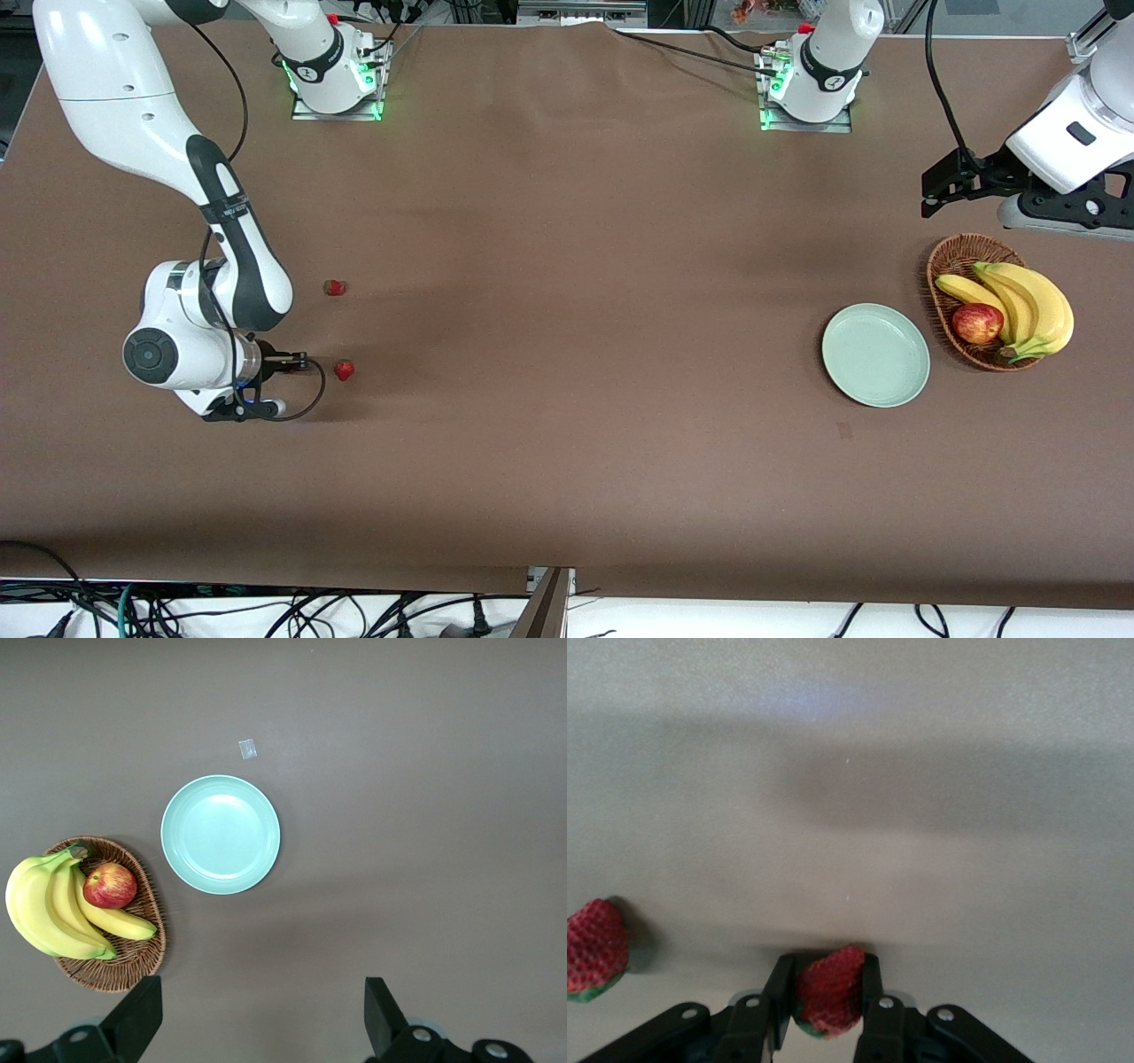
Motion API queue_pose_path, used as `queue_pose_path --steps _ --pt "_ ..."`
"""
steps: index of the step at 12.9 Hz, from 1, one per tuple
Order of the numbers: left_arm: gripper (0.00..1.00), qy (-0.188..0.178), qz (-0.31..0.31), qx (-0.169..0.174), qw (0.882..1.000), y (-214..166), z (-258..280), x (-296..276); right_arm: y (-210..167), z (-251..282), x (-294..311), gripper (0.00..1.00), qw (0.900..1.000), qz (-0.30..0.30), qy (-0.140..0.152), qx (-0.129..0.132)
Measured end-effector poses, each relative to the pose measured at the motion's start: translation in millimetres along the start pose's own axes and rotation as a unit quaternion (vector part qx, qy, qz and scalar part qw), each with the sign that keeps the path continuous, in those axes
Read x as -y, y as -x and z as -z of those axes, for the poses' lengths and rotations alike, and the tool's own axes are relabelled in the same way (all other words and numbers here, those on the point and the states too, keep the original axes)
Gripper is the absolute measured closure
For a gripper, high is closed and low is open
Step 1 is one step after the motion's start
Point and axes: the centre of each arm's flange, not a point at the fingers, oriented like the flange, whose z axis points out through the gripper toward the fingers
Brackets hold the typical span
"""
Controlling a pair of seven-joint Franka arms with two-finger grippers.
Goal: Collect all strawberries into plate
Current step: 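Carry the strawberry with the right gripper toward the table middle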
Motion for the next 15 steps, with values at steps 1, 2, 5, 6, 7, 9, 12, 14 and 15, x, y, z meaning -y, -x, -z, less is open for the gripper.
queue_pose_path --steps 1,2,5,6,7,9,12,14,15 --pt "0.00 0.000 0.000 0.000 1.000 0.0 0.0 0.0 0.9 3.5 4.3 0.66 1.000 0.003 -0.003 0.011" --pt "0.00 0.000 0.000 0.000 1.000 0.0 0.0 0.0 -0.2 14.4 15.6 0.66 1.000 0.011 -0.008 0.020" --pt "0.00 0.000 0.000 0.000 1.000 0.0 0.0 -0.1 -4.6 69.7 92.2 0.66 0.997 0.043 -0.054 0.023" --pt "0.00 0.000 0.000 0.000 1.000 0.0 0.0 0.0 -2.0 78.4 122.4 0.66 0.996 0.036 -0.074 0.023" --pt "0.00 0.000 0.000 0.000 1.000 0.0 0.0 -0.1 1.2 80.0 151.9 0.66 0.996 0.028 -0.087 0.024" --pt "0.00 0.000 0.000 0.000 1.000 0.0 0.0 -0.1 7.3 77.8 221.2 0.66 0.994 0.019 -0.106 0.007" --pt "0.00 0.000 0.000 0.000 1.000 0.0 0.0 -0.2 26.5 65.7 341.7 0.66 0.987 -0.049 -0.146 -0.040" --pt "0.00 0.000 0.000 0.000 1.000 0.0 0.0 -0.2 43.8 53.8 401.6 0.66 0.979 -0.093 -0.168 -0.064" --pt "0.00 0.000 0.000 0.000 1.000 0.0 0.0 -0.2 53.7 48.3 429.3 0.66 0.974 -0.113 -0.182 -0.077"
